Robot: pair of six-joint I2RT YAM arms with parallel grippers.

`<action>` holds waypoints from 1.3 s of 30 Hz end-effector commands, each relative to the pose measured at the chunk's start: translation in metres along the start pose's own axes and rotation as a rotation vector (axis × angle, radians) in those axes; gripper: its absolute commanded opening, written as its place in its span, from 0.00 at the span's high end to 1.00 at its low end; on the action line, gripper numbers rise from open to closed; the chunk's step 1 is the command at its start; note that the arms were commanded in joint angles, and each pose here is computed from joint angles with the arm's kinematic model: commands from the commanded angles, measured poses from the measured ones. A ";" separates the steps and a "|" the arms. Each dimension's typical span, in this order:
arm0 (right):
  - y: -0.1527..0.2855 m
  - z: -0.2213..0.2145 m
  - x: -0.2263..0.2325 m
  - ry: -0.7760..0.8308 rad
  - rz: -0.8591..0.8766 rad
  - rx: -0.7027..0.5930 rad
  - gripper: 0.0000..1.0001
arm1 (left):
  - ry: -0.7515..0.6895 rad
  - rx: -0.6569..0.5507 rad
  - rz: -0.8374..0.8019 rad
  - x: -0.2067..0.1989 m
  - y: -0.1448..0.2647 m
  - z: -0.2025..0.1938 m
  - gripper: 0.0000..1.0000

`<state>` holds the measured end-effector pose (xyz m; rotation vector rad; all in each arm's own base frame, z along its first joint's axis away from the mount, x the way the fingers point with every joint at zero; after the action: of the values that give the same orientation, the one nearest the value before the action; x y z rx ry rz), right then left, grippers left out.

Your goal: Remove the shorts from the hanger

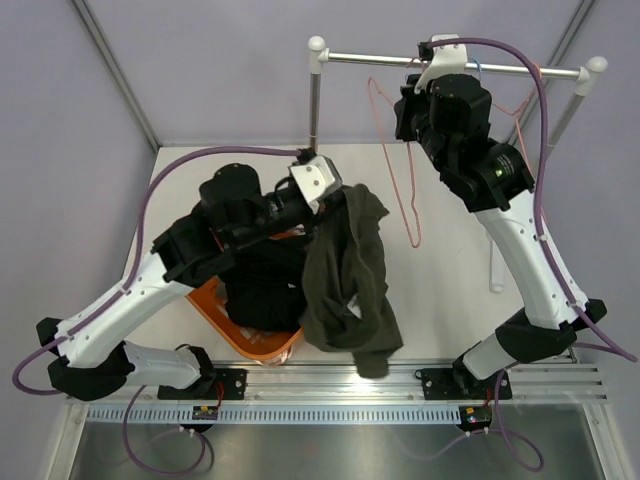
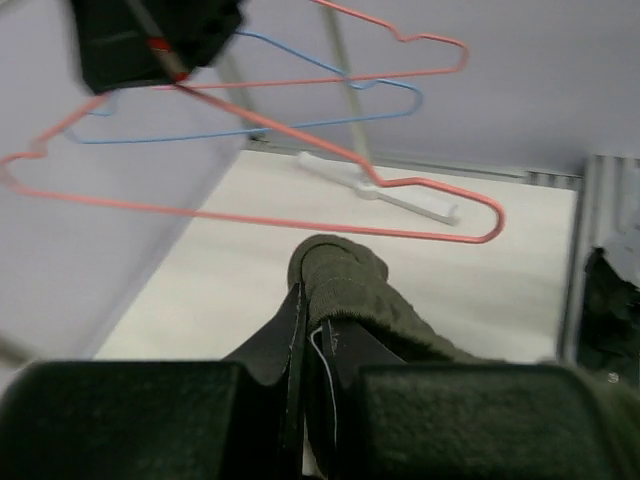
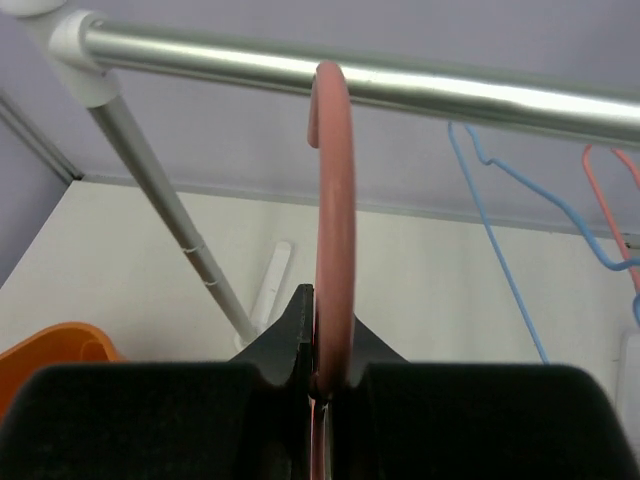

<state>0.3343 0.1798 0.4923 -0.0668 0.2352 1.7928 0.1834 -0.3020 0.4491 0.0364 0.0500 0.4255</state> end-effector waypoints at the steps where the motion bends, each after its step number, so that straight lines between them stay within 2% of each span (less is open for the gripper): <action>1: 0.011 0.025 -0.029 -0.055 -0.082 -0.058 1.00 | -0.118 -0.328 0.315 0.033 0.076 0.110 1.00; 2: 0.012 0.025 -0.029 -0.061 -0.077 -0.058 1.00 | -0.165 -0.371 0.452 0.048 0.095 0.128 1.00; 3: 0.014 0.026 -0.028 -0.064 -0.065 -0.061 1.00 | -0.183 -0.461 0.497 0.049 0.118 0.159 1.00; 5: 0.015 0.025 -0.027 -0.067 -0.053 -0.056 1.00 | -0.236 -0.544 0.542 0.049 0.145 0.193 1.00; 7: 0.019 0.025 -0.028 -0.071 -0.052 -0.059 1.00 | -0.245 -0.686 0.563 0.043 0.181 0.232 1.00; 10: 0.023 0.023 -0.030 -0.069 -0.055 -0.057 1.00 | -0.284 -0.795 0.618 0.042 0.212 0.254 1.00; 15: 0.032 0.023 -0.034 -0.064 -0.060 -0.065 1.00 | -0.308 -0.816 0.754 0.052 0.236 0.251 1.00; 18: 0.034 0.024 -0.034 -0.064 -0.056 -0.070 1.00 | -0.302 -0.812 0.691 0.046 0.235 0.239 0.99; 21: 0.033 0.023 -0.034 -0.062 -0.057 -0.065 1.00 | -0.272 -0.755 0.687 0.050 0.223 0.224 0.99; 26: 0.031 0.016 -0.032 -0.056 -0.051 -0.050 1.00 | -0.181 -0.575 0.658 0.059 0.177 0.168 0.99; 27: 0.032 0.016 -0.032 -0.058 -0.050 -0.053 1.00 | -0.168 -0.506 0.657 0.063 0.161 0.144 0.99; 29: 0.030 0.013 -0.031 -0.057 -0.051 -0.049 1.00 | -0.098 -0.449 0.646 0.067 0.144 0.119 1.00; 30: 0.029 0.012 -0.031 -0.055 -0.050 -0.044 1.00 | -0.081 -0.374 0.642 0.071 0.131 0.097 1.00; 36: 0.022 0.002 -0.024 -0.036 -0.030 -0.012 1.00 | 0.143 -0.168 0.771 0.115 0.113 0.013 1.00; 39: 0.019 0.000 -0.023 -0.029 -0.024 -0.004 1.00 | 0.333 -0.104 0.920 0.141 0.123 -0.033 1.00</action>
<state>0.3227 0.1531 0.4916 -0.0313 0.2398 1.7524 0.2577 -0.1467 0.4328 -0.0150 0.1176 1.2606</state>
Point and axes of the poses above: each gripper's point midway between its finger pads, its own y axis back along the fingers, its own x axis along the line the jaws close on, z = x × y, the point moved 4 cm from there along y, back along the fingers, and after that the axes turned 15 degrees about y, right-handed, at the moved point
